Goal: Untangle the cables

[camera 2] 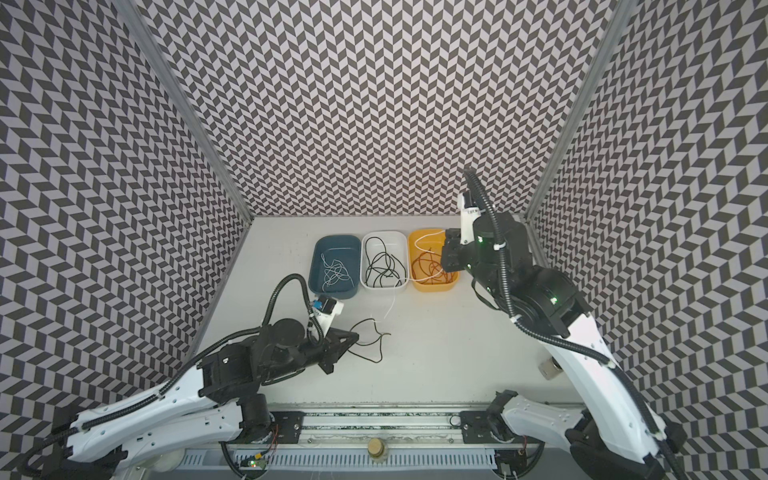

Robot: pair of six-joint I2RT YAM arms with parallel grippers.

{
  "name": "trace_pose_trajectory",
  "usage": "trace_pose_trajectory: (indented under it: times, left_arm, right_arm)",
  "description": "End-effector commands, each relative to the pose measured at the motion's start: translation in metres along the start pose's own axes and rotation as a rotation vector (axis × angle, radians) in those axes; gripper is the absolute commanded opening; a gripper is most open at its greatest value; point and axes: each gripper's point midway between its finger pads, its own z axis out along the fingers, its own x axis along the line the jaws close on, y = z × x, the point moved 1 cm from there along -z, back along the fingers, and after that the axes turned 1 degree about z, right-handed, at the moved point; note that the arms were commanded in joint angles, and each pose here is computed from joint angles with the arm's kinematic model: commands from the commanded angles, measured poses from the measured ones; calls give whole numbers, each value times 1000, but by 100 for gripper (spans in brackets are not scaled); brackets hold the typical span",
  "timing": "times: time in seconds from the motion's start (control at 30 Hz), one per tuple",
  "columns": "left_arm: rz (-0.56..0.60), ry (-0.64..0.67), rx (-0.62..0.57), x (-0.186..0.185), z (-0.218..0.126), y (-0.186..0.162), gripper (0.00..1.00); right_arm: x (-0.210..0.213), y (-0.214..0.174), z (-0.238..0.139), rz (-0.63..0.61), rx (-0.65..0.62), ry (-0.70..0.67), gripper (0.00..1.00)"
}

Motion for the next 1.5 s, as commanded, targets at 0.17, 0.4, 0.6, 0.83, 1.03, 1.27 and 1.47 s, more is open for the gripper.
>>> trace_pose_trajectory:
  times: [0.17,0.4,0.6,0.83,1.03,1.27,1.47]
  left_arm:
    - [20,155,-26,22,-47,10,0]
    - [83,326,-111,40,-85,44,0]
    - [82,431,-189,52,-105,68,0]
    - [108,538,-265,54,-128,109,0]
    - [122,568,-331,50,-142,139,0]
    - [99,621,-470,45,-178,184,0]
    - [137,767,-521,54,-209,206,0]
  right_arm:
    - [-28,-25,1,70,1,-61,0]
    - [-61,-76,6,63,81,-157,0]
    - [-74,-116,8,57,157,-167,0]
    - [-96,-149,2,34,204,-253,0]
    - [-99,-172,1,47,240,-235,0]
    - [-112,-212,1,63,300,-266,0]
    - [-119,-219,-4,74,298,-293,0]
